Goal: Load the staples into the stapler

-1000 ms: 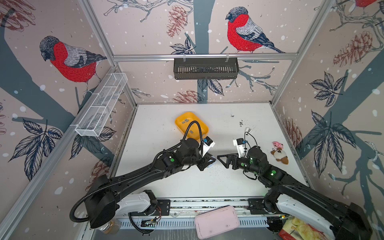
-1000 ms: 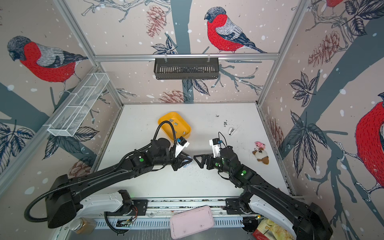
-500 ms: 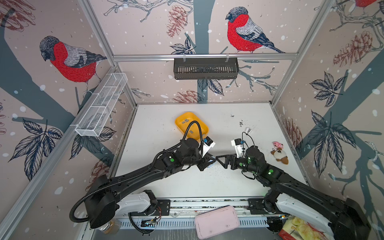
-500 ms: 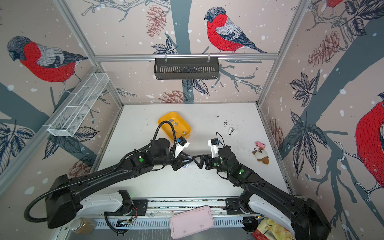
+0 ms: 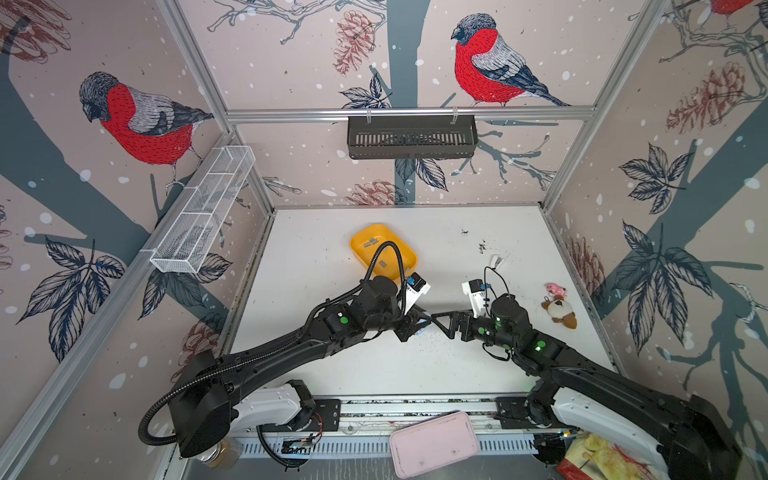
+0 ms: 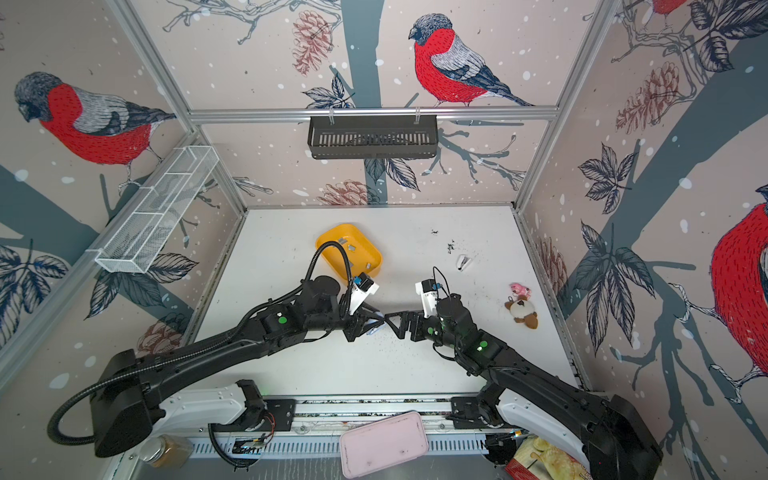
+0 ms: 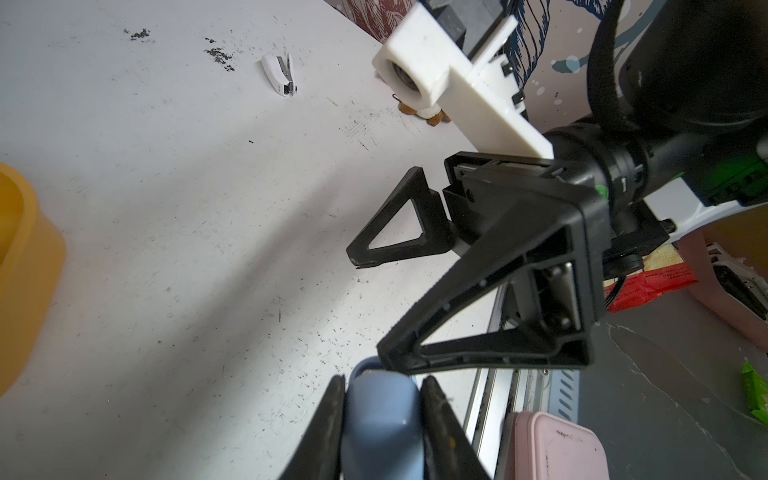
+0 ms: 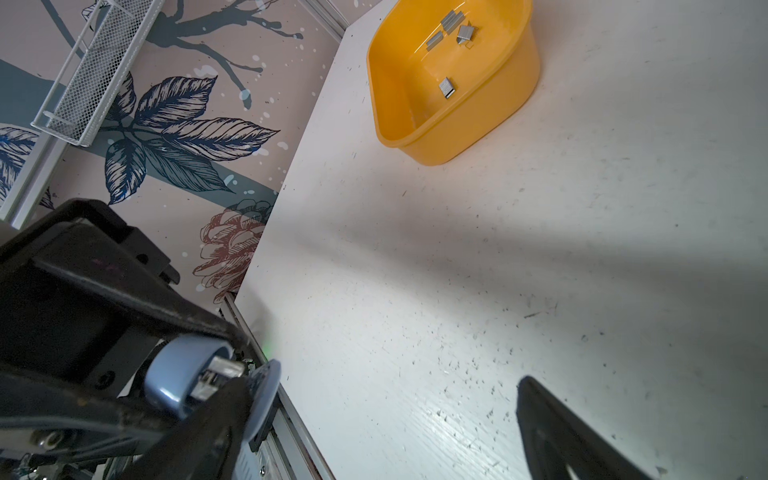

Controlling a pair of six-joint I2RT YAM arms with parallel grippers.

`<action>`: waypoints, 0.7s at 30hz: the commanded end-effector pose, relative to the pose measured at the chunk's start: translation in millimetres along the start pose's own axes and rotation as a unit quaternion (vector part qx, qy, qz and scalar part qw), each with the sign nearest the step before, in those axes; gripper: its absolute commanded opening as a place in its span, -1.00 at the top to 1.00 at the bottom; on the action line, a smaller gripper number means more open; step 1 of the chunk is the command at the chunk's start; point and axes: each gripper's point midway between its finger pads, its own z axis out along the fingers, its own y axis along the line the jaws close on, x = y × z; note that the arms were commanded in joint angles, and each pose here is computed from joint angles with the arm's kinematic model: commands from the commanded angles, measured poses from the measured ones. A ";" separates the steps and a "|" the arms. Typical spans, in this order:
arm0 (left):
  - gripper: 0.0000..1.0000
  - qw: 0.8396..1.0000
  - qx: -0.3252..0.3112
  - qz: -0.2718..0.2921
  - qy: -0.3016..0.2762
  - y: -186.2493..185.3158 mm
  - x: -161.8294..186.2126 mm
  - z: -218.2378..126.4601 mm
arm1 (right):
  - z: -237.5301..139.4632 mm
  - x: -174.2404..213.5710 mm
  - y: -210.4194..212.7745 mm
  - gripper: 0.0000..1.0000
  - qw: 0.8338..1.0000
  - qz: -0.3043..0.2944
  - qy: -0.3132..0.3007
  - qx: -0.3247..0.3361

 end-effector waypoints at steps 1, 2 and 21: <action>0.65 0.998 0.015 0.016 -0.060 -8.5 -30.4 -4.6 | 0.4 2.7 -2.1 -0.99 1.000 -0.002 0.002 0.004; 0.65 0.998 0.015 0.016 -0.061 -8.3 -30.1 -4.7 | 0.5 3.2 -2.2 -1.00 1.000 -0.002 0.003 0.004; 0.71 0.997 0.008 0.012 -0.074 -3.7 -33.5 -10.0 | 2.0 5.3 -5.9 -0.99 1.000 -0.002 0.004 0.012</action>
